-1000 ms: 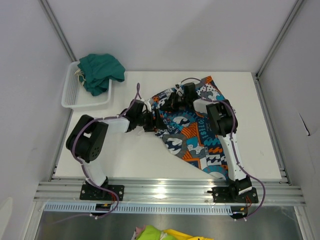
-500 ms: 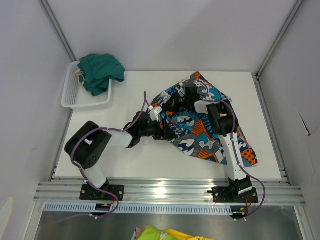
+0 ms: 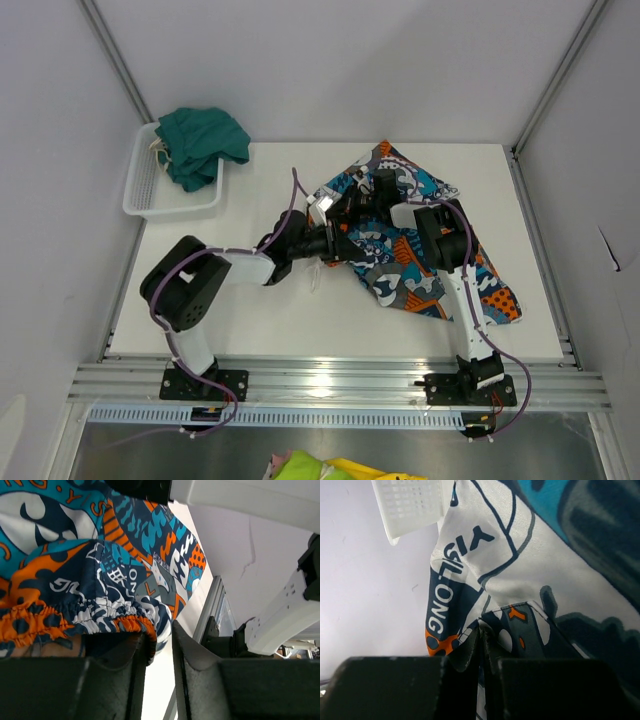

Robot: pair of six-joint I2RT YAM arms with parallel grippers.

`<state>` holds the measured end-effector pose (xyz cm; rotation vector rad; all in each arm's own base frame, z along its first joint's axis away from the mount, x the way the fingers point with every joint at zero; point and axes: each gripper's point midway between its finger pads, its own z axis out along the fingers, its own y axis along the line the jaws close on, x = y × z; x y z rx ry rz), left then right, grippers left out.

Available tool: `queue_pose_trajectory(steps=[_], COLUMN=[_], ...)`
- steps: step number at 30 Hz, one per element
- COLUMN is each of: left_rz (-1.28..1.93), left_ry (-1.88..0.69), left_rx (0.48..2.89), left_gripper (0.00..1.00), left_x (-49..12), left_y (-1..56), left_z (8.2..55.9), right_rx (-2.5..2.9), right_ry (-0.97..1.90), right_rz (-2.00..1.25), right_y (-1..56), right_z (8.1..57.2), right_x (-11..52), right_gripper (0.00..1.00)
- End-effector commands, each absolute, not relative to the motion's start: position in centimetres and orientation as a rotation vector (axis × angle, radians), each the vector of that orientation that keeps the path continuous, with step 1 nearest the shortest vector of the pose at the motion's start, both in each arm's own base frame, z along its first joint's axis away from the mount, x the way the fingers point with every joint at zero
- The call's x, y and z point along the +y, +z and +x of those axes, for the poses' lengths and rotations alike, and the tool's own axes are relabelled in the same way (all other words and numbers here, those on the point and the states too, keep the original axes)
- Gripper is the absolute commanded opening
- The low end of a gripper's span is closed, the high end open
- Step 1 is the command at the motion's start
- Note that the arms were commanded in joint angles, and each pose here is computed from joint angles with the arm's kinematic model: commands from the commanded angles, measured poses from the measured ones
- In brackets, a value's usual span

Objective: Fold and stack the shorts
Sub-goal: Flatten the shorts out

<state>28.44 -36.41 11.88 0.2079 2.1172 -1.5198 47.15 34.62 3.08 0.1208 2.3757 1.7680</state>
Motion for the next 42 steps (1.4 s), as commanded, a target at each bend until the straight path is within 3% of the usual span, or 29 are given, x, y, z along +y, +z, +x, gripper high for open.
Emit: queue_pose_trajectory(steps=[1,4,10,21,24,31,32,35,38,42], left_rz=[0.225,0.244,0.224,0.079,0.113,0.176,0.147,0.153,0.158,0.169], left_ry=[-1.497,-1.578,-1.693,-1.78,-1.803,-1.863,-1.857,-1.946,-2.028,-1.915], left_rx=[2.119,2.078,2.05,2.103,2.075,2.125,2.186,2.109,2.038,2.075], left_gripper=[0.27,0.33,0.01,0.0,0.07,0.5,0.52,0.58,0.58,0.58], left_x=[-37.5,-38.3,-39.3,-38.3,-37.9,-38.1,-37.8,-38.4,-38.9,-38.7], left_y=[11.6,12.4,14.2,19.1,19.3,13.8,11.2,11.0,10.5,8.7], left_z=[29.5,29.4,29.5,27.9,25.7,19.7,19.0,18.6,18.6,19.0], right_rx=[2.383,2.381,2.377,2.374,2.374,2.375,2.375,2.375,2.374,2.372], right_ry=[1.754,1.761,1.766,1.772,1.774,1.77,1.77,1.77,1.771,1.773], right_rz=[0.146,0.148,0.15,0.162,0.163,0.171,0.171,0.171,0.168,0.17], right_y=[2.4,2.5,2.4,2.4,2.4,2.2,2.2,2.2,2.2,2.3], right_z=[47.0,46.9,47.0,47.1,47.1,47.2,47.1,47.1,47.1,47.1], right_x=[34.0,34.0,33.8,33.8,33.9,33.8,33.8,33.8,33.9,33.8], right_gripper=[0.06,0.05,0.04,0.02,0.01,0.01,0.01,0.01,0.01,0.01])
